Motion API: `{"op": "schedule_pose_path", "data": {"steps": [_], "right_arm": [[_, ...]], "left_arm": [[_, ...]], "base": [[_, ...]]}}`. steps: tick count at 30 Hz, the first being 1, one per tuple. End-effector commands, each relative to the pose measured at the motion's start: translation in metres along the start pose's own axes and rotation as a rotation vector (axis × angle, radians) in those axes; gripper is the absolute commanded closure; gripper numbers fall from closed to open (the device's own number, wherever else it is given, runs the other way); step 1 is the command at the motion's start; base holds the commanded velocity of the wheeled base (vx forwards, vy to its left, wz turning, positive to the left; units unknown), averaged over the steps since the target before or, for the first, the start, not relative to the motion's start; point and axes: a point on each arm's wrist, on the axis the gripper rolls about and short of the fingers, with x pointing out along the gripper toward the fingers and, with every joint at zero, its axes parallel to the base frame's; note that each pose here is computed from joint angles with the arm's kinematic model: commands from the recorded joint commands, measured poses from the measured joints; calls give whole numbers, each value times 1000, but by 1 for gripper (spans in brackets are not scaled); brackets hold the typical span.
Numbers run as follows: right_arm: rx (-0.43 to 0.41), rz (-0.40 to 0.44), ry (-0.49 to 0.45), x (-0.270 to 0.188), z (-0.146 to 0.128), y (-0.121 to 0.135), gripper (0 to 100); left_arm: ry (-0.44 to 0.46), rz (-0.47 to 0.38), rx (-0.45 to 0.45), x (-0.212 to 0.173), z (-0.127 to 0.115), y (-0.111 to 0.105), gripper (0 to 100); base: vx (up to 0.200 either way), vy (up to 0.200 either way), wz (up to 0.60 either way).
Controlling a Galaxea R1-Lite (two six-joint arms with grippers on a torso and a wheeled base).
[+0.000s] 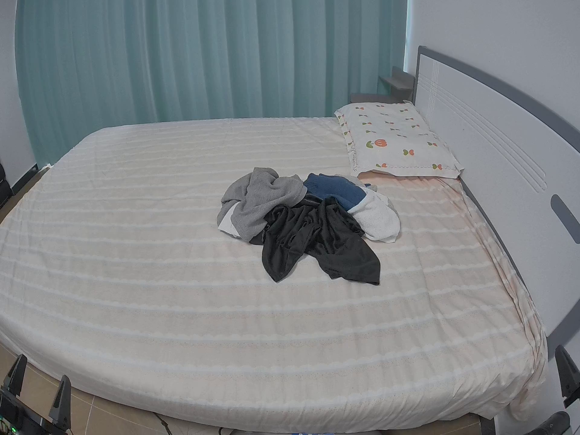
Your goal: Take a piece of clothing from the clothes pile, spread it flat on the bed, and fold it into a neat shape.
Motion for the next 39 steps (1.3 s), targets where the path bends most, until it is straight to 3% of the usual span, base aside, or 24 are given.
{"op": "schedule_pose_path", "data": {"steps": [1,4,7,16,20,25,33,39], "right_arm": [[154,135,486,117,21,-5,0],[240,155,603,177,6,-1,0],[270,151,652,227,-11,7,0],[332,13,644,355,-59,29,0],[320,-35,628,395,-79,32,0],[314,-75,621,430,-98,35,0],[328,-70,631,461,-122,45,0],[363,-69,648,470,-124,55,0]], "left_arm": [[0,0,-1,0,-5,0,0],[0,0,-1,0,-5,0,0],[0,0,-1,0,-5,0,0],[0,0,-1,0,-5,0,0],[0,0,-1,0,-5,0,0],[0,0,-1,0,-5,0,0],[0,0,-1,0,-5,0,0],[0,0,-1,0,-5,0,0]], "base": [[0,0,0],[0,0,0],[0,0,0],[0,0,0],[0,0,0],[0,0,0],[0,0,0],[0,0,0]]}}
